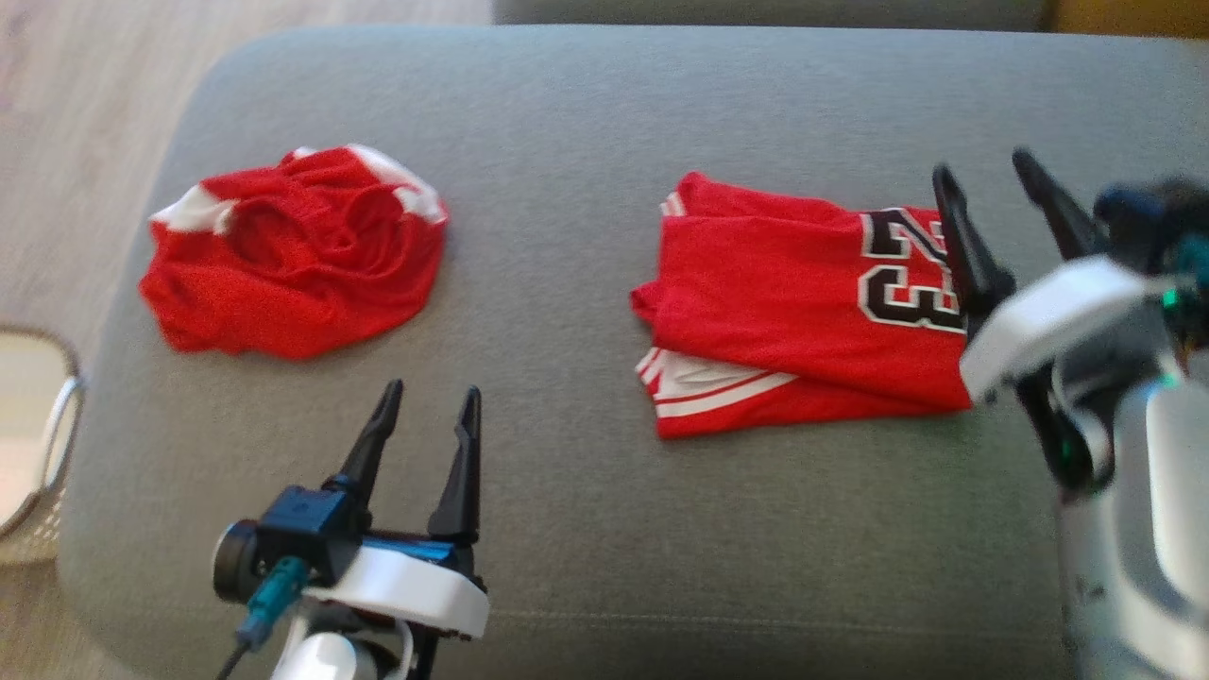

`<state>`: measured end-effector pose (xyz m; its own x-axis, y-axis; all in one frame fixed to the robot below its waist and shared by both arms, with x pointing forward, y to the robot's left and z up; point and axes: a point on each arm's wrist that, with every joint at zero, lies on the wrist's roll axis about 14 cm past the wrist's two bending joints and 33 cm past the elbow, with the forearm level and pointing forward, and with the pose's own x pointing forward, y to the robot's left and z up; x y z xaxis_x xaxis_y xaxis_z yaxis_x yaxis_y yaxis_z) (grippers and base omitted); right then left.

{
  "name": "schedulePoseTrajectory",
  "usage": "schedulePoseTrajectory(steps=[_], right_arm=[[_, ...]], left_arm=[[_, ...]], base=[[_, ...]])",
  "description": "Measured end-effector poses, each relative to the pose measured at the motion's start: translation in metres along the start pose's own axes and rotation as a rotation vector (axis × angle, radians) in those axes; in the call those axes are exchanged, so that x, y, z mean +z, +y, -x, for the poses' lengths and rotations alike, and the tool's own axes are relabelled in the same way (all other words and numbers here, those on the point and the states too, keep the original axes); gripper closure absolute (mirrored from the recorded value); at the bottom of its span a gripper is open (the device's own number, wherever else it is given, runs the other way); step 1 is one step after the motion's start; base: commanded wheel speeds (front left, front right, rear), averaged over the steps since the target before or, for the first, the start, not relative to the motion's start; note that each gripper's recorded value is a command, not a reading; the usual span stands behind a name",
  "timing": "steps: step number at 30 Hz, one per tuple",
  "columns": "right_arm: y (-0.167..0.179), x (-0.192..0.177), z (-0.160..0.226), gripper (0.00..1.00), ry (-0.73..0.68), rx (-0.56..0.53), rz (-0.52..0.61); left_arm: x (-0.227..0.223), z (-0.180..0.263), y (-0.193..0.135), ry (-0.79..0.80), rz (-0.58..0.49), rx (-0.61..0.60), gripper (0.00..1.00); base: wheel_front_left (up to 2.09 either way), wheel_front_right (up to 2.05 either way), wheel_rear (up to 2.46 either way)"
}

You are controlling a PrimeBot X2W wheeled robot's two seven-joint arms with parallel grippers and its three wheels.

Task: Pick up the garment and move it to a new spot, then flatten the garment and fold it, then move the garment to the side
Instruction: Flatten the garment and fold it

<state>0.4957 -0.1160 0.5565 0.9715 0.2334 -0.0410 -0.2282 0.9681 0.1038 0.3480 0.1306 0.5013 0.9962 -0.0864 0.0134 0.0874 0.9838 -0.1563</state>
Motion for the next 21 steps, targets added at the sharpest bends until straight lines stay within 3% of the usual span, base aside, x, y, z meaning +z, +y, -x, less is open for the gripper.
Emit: schedulePoseTrajectory(steps=[5, 14, 21], right_arm=[[-0.029, -0.010, 0.046, 0.00, -0.046, -0.085, 0.039], [-0.044, -0.036, 0.112, 0.00, -0.118, -0.154, 0.128], [-0.047, -0.055, 0.141, 0.00, -0.102, -0.184, 0.161]], left_arm=[[0.010, -0.008, -0.008, -0.032, 0.004, -0.028, 0.00], [0.004, 0.013, -0.002, -0.014, 0.003, 0.009, 0.00], [0.011, 0.026, 0.005, -0.053, -0.068, 0.030, 0.00]], base=[[0.00, 0.00, 0.00], [0.00, 0.00, 0.00], [0.00, 0.00, 0.00]])
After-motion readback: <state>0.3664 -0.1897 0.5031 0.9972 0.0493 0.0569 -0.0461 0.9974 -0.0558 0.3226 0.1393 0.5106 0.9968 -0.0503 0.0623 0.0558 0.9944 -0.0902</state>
